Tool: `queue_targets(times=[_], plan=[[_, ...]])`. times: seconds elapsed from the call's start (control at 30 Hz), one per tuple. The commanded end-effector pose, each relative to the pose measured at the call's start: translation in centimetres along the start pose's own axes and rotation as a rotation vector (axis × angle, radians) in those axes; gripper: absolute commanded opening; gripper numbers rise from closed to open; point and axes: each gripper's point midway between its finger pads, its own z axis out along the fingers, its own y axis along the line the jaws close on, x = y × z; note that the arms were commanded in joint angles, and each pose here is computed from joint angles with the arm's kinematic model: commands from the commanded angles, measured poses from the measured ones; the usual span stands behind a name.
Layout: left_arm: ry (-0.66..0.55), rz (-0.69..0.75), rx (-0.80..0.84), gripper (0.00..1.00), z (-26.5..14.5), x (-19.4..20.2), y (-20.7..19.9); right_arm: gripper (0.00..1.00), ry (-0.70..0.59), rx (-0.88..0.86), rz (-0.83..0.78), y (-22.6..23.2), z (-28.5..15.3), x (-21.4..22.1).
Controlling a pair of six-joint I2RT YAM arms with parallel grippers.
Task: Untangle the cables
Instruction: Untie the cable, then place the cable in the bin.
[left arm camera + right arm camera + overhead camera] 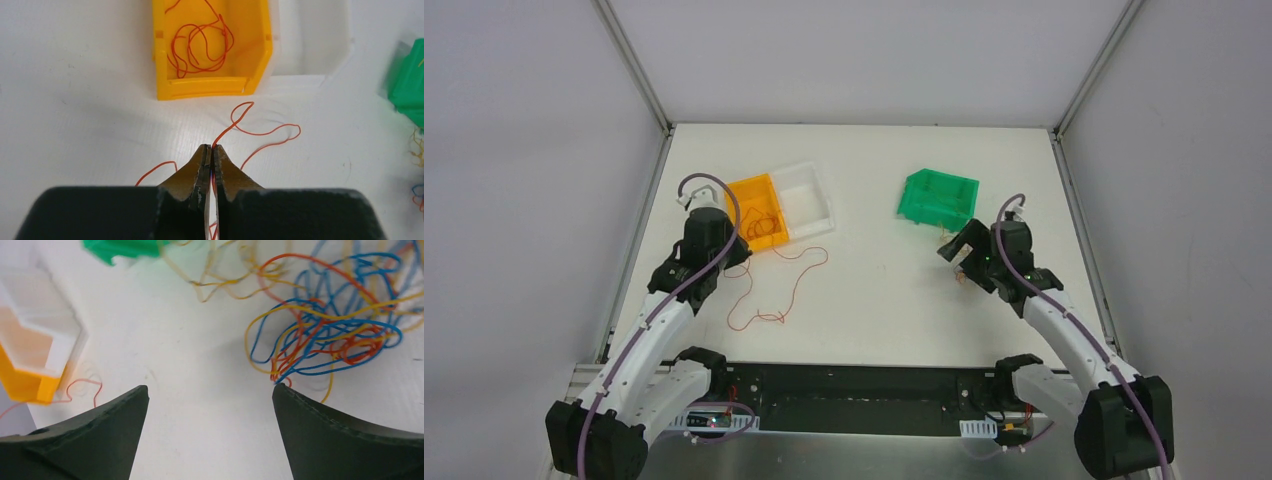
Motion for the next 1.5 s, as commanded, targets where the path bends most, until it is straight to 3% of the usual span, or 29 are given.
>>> queue_targets(times=[0.0,0.1,0.2,0.43,0.6,0.67,0.77,0.87,1.03,1.17,1.47], plan=[[0.118,0.073,0.019,0.07,-2.6,0.8,-0.2,0.99,-0.061,-0.134,-0.238,5.9,-1.7,-0.7],[0.185,0.088,0.05,0.0,-3.7,1.5,-0.7,0.99,-0.011,-0.218,-0.377,9.3,-1.7,1.8],[0.265,0.12,0.17,0.0,-4.4,2.0,-3.4,0.99,0.028,-0.279,-0.447,11.9,-1.0,3.7],[0.334,0.313,0.474,0.0,-7.8,0.8,-14.1,0.99,-0.001,-0.35,-0.446,13.4,0.2,4.7],[0.365,0.339,0.719,0.0,-11.3,-2.5,-22.3,1.0,-0.05,-0.386,-0.428,12.7,-0.4,4.5],[0.279,0.365,0.761,0.0,-12.3,-5.5,-23.9,0.99,-0.087,-0.397,-0.425,12.4,-1.0,4.0],[0.171,0.291,0.746,0.0,-12.8,-10.4,-24.0,0.99,-0.157,-0.438,-0.417,11.9,-2.1,3.4],[0.21,0.201,0.759,0.0,-11.5,-12.1,-23.4,0.99,-0.231,-0.465,-0.395,11.6,-3.1,2.4],[0.326,0.176,0.686,0.0,-7.5,-7.4,-21.3,0.99,-0.282,-0.459,-0.376,11.0,-3.7,1.7],[0.359,0.194,0.594,0.0,-5.5,-3.9,-18.2,0.99,-0.248,-0.467,-0.383,11.2,-3.1,2.4],[0.388,0.281,0.643,0.0,-7.0,-0.9,-15.9,0.98,-0.115,-0.583,-0.433,13.2,-2.6,5.2]])
